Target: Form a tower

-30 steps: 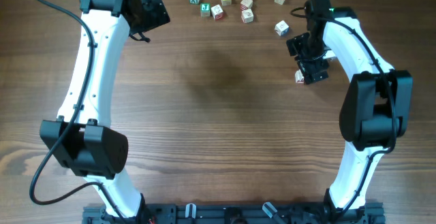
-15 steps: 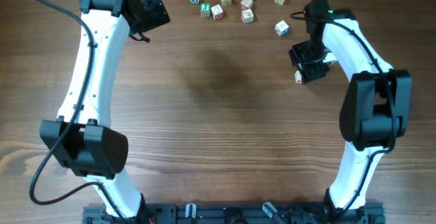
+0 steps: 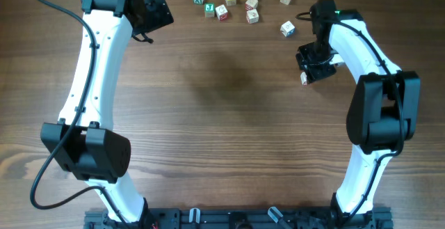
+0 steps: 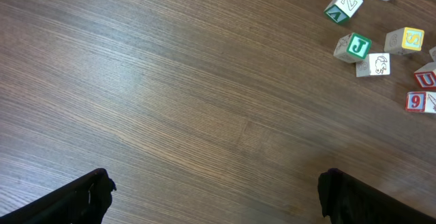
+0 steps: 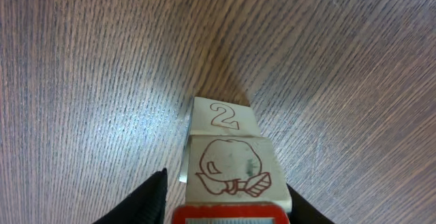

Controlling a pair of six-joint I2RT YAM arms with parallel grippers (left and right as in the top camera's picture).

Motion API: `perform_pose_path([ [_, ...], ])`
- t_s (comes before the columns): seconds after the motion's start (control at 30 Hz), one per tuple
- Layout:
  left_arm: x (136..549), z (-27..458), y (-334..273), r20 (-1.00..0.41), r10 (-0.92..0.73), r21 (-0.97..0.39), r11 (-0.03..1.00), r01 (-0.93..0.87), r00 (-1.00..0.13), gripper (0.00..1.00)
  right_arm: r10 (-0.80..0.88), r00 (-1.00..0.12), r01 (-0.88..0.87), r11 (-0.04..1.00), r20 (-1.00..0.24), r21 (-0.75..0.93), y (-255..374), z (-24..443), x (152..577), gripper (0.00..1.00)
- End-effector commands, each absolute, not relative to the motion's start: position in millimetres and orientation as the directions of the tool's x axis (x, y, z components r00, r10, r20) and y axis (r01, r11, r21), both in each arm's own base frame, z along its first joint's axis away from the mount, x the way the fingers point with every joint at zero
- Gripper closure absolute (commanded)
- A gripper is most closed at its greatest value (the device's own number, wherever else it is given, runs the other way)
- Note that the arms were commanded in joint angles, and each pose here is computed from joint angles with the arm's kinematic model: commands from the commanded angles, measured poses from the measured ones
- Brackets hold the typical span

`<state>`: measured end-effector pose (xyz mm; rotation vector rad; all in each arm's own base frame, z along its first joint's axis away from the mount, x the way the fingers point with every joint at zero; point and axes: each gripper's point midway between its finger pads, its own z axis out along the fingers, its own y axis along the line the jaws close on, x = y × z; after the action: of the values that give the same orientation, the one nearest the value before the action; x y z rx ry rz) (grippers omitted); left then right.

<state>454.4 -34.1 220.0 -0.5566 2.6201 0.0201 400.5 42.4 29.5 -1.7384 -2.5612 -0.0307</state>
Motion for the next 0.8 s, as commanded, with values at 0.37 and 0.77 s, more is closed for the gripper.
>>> perform_pose_path([
  [0.37,451.6,230.2,-33.6,-0.455,-0.387,-0.096,0.917,-0.388,-0.802,0.00,0.927,-0.370,0.929,0.370,0.062,0.007,47.6,37.4,398.7,0.66],
  [0.77,451.4,230.3,-33.6,-0.455,-0.387,-0.096,0.917,-0.388,-0.802,0.00,0.927,-0.367,0.930,0.367,0.079,0.016,50.7,37.8,399.3,0.71],
])
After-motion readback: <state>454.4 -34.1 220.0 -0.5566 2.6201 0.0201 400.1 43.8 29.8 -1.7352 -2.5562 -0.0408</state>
